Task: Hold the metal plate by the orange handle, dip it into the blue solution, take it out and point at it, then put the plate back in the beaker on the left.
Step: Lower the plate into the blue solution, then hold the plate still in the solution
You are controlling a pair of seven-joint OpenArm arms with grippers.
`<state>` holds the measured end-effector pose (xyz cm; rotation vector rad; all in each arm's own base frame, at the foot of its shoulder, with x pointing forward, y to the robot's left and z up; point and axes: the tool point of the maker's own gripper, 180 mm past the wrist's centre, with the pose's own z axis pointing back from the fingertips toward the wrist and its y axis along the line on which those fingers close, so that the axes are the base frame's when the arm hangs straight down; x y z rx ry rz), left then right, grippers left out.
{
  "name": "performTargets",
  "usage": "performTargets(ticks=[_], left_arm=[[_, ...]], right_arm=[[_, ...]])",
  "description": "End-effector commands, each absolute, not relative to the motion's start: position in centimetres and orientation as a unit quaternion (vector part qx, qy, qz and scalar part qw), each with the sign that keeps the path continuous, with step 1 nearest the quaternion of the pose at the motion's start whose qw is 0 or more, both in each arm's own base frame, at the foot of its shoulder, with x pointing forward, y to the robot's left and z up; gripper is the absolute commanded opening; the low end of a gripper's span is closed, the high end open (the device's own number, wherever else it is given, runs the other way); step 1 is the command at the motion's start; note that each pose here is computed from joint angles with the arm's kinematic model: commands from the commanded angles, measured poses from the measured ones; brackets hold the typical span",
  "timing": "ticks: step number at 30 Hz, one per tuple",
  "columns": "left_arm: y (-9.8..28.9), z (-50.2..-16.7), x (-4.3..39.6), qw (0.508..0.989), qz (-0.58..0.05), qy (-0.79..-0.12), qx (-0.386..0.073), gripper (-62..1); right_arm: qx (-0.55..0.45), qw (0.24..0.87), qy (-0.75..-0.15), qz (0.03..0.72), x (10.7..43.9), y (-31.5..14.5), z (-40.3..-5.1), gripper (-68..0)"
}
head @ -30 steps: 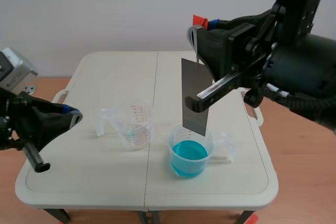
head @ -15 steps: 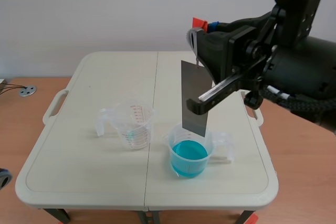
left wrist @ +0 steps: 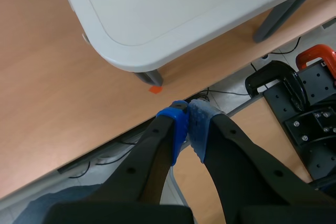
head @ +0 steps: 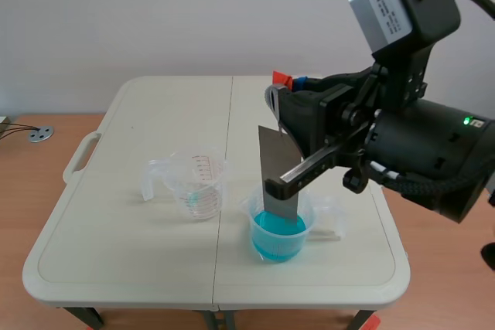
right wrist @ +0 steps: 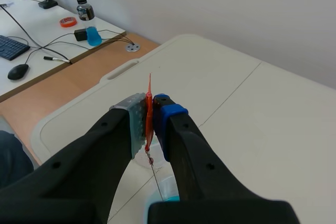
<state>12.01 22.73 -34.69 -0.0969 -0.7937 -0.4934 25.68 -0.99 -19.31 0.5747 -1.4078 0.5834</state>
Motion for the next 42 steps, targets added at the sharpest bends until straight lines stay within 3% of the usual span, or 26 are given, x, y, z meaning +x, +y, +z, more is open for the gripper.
performTargets(ticks=[1, 42], left_arm=[[22.6, -34.1, 12.5, 0.886, -0.230, -0.400, -0.043, -59.3], [23.1, -34.6, 12.1, 0.894, -0.226, -0.385, -0.035, -59.3]], right_arm=[[0.263, 0.674, -0.641, 0.256, 25.9, -1.0, -18.4, -66.2], [0.259, 0.743, -0.571, 0.234, 27.6, -2.2, -27.1, -66.2]])
